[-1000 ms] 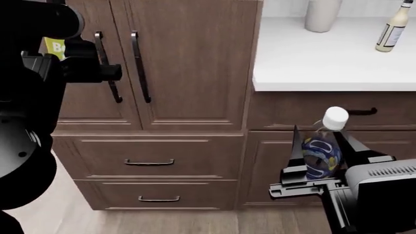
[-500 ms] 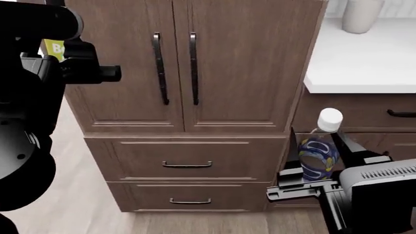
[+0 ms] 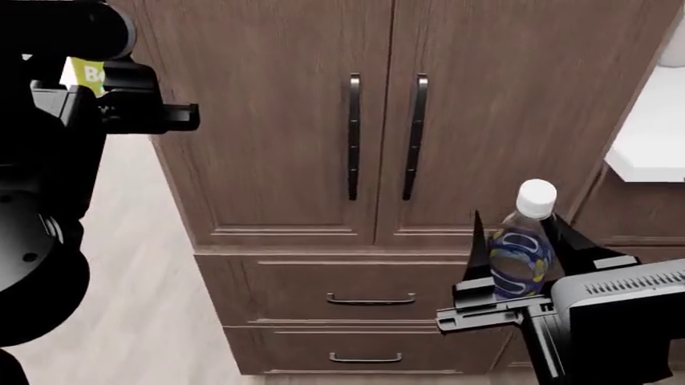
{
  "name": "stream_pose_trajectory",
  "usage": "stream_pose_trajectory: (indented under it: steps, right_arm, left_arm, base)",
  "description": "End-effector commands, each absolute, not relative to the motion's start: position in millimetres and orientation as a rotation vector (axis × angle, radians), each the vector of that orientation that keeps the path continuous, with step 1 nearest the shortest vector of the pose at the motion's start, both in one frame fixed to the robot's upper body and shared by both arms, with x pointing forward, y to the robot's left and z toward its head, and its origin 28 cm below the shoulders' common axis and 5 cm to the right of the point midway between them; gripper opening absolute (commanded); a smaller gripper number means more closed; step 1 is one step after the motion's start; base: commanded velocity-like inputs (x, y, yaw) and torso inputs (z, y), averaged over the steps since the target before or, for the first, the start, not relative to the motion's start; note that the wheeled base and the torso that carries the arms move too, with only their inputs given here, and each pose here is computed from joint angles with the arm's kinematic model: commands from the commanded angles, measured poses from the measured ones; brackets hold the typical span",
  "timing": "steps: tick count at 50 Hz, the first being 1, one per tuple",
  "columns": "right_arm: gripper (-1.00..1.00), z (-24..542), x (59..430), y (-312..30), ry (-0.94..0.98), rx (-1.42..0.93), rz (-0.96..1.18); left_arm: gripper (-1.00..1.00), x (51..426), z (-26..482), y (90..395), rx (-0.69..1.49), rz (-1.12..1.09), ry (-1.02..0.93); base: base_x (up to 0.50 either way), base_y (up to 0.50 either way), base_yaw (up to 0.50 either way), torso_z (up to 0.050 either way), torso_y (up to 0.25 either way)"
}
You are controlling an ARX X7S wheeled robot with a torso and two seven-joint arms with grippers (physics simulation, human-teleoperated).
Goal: Move the drinks to the dining counter.
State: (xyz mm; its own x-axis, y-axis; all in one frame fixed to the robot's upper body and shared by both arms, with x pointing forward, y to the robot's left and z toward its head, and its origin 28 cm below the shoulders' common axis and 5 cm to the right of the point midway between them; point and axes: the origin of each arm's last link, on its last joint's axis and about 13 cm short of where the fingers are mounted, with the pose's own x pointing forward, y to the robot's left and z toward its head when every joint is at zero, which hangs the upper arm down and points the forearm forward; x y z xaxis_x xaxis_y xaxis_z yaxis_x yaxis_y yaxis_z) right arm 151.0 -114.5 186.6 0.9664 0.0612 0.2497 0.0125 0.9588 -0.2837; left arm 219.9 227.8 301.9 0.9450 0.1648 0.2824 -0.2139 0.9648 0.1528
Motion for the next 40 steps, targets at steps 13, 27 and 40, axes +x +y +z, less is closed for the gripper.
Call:
stream_pose_trajectory:
  steps: [13, 27, 40]
  right_arm:
    - [-1.00, 188.1, 151.0, -116.3, -0.281, -0.329, 0.002]
    - [-1.00, 188.1, 150.6, -116.9, -0.273, -0.333, -0.005]
    - [-1.00, 189.5, 151.9, -116.1, -0.274, -0.334, 0.003]
  left_arm:
    - [-1.00, 218.2, 304.3, 227.4, 0.179, 0.197, -0.285]
    - [-1.00, 219.9, 302.9, 226.7, 0.173, 0.190, -0.283]
    - [-1.00, 219.5, 304.2, 226.7, 0.176, 0.188, -0.286]
  base:
    - [0.27, 0.48, 0.00, 0.000, 0.002]
    - [0.00, 0.50, 0.00, 0.001, 0.001]
    - [0.00, 0.50, 0.00, 0.000, 0.001]
